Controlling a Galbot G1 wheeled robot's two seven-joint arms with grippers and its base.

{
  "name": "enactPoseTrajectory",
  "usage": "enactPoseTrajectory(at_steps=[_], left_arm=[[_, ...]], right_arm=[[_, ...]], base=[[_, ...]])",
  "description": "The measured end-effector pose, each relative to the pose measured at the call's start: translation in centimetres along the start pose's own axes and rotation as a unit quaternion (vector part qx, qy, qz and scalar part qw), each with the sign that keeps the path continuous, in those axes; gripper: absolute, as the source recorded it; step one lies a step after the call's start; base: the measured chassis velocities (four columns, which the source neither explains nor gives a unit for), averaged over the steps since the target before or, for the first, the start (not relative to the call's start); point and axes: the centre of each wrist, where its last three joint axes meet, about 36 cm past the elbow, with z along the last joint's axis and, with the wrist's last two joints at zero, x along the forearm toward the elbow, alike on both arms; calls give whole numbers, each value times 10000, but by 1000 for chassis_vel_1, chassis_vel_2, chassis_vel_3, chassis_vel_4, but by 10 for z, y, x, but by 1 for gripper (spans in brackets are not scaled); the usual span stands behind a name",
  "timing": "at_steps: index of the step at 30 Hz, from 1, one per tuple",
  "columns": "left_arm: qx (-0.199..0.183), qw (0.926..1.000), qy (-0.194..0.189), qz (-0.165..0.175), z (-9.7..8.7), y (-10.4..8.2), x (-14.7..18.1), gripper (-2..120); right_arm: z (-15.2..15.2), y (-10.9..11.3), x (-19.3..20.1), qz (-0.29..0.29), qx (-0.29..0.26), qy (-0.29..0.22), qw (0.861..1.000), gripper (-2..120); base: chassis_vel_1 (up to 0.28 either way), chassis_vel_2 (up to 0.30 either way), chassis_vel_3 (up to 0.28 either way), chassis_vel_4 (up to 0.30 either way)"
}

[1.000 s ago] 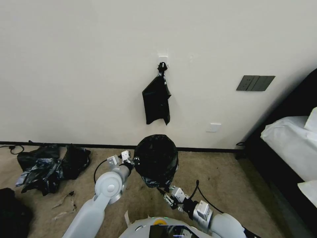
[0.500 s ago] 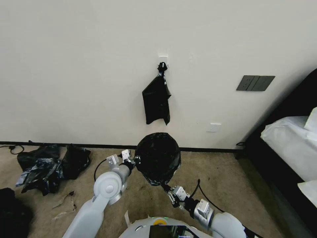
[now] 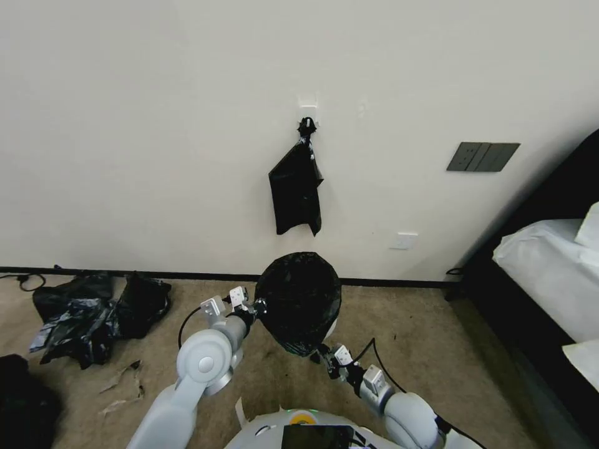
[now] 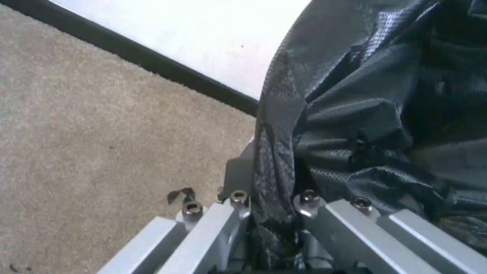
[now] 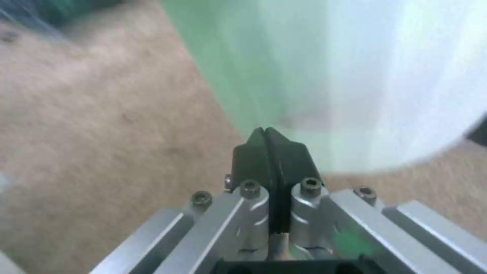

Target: Place a trash bag onto the trash bin.

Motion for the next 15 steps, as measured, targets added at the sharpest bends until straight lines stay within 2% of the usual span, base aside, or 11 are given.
enactPoseTrajectory(at_steps=[2,7,9,10,11,12,13,15], left_arm=[[-9,10000,13,-14,0,1,0,1],[-9,10000,20,-69,0,4,-2,1],[5,9999,-3,-112,-2,7,-5,1],[26,9999,-31,-127,-4,8,-7,1],[26,9999,-31,-127,-4,8,-7,1],[37,9999,-42,-133,-5,9,-8,1],[58,9999,-60,-142,-7,11,-10,1],[69,9998,-87,-162,-10,12,-13,1]], right_arm=[[8,-3,-2,93,-26,75,9999,0],[6,0,6,81,-116,67,9999,0],[-9,2,21,-32,-542,-112,9985,0],[-19,3,30,-147,-911,-252,9954,6],[-19,3,30,-147,-911,-252,9954,6],[-26,3,35,-224,-1177,-333,9922,9],[-36,5,42,-408,-1669,-462,9840,15],[-47,7,46,-649,-2219,-540,9714,25]], base=[[0,0,0,0],[0,0,0,0],[0,0,0,0],[0,0,0,0],[0,0,0,0],[0,0,0,0],[0,0,0,0],[0,0,0,0]])
